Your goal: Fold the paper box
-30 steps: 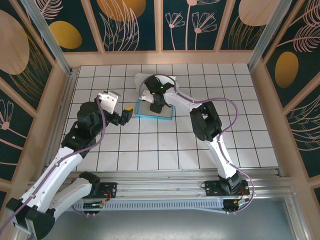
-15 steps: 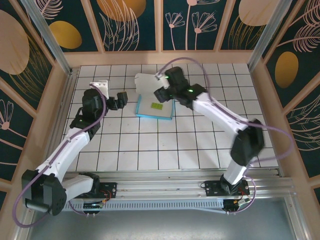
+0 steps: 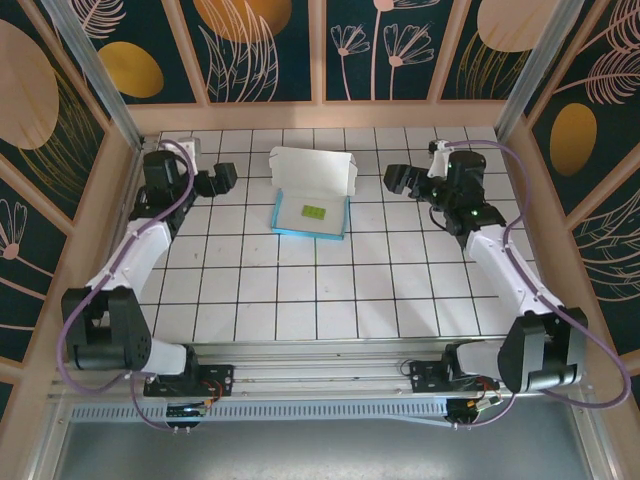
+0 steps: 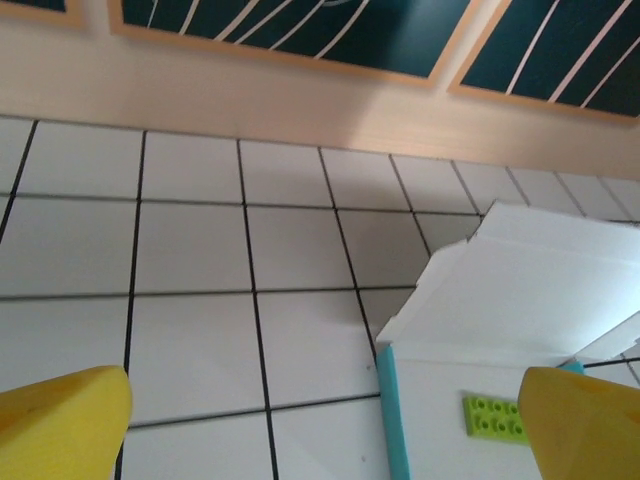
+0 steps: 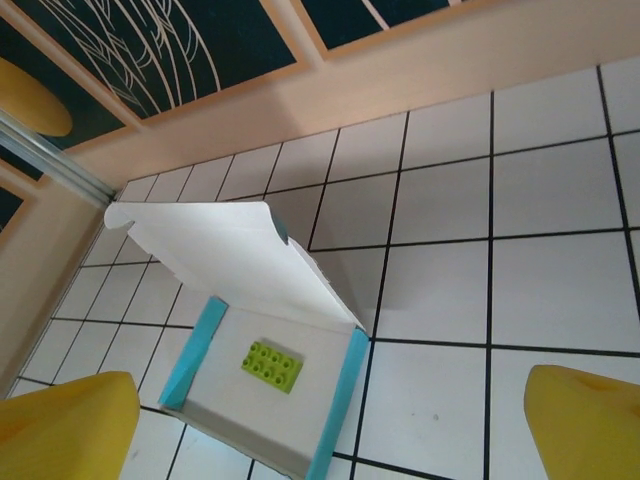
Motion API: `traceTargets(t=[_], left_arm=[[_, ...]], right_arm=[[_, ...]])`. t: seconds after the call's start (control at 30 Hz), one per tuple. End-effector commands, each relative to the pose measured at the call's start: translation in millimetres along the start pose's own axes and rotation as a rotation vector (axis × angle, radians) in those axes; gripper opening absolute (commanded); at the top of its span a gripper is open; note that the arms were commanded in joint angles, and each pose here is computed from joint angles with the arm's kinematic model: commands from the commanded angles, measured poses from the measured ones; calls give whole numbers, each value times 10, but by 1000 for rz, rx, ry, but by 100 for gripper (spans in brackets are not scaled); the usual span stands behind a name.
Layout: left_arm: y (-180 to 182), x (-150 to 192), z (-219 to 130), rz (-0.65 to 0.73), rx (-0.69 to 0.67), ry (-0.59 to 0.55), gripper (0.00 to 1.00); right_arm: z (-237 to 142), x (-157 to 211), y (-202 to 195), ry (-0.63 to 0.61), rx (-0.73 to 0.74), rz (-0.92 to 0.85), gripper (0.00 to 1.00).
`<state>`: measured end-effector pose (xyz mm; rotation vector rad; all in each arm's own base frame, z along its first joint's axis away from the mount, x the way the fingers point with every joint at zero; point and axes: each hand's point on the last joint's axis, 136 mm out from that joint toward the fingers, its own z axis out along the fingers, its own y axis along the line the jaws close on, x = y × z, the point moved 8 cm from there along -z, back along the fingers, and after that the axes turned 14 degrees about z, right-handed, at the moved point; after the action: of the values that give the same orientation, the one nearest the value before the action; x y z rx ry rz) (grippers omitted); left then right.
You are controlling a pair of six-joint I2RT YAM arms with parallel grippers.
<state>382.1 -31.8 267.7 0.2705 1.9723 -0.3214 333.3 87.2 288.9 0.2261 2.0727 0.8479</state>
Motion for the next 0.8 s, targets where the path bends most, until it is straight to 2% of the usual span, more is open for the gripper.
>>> traceTargets(t=[0.0,0.07,0.2,0.37,0.47,0.77], left_arm=[[-159,-118,166,123,283,-16,99],[-225,-127,224,165,401,-24,99],[-231,-162,288,260,449,-28,99],[-273,-137,378,281,563,-61,99],[-248,-34,520,286,607,-42,99],[-118,78,836,339,585,-22,99]], right_arm=[[91,60,-55,106,-63,-12,99],[156,94,-98,149,-54,-64,99],[331,110,-184,208,-49,-112,99],[617,146,-172,264,-95,-136,99],[843,183,-148,291,-81,-191,99],[1682,248,-69,322,15,-293,99]])
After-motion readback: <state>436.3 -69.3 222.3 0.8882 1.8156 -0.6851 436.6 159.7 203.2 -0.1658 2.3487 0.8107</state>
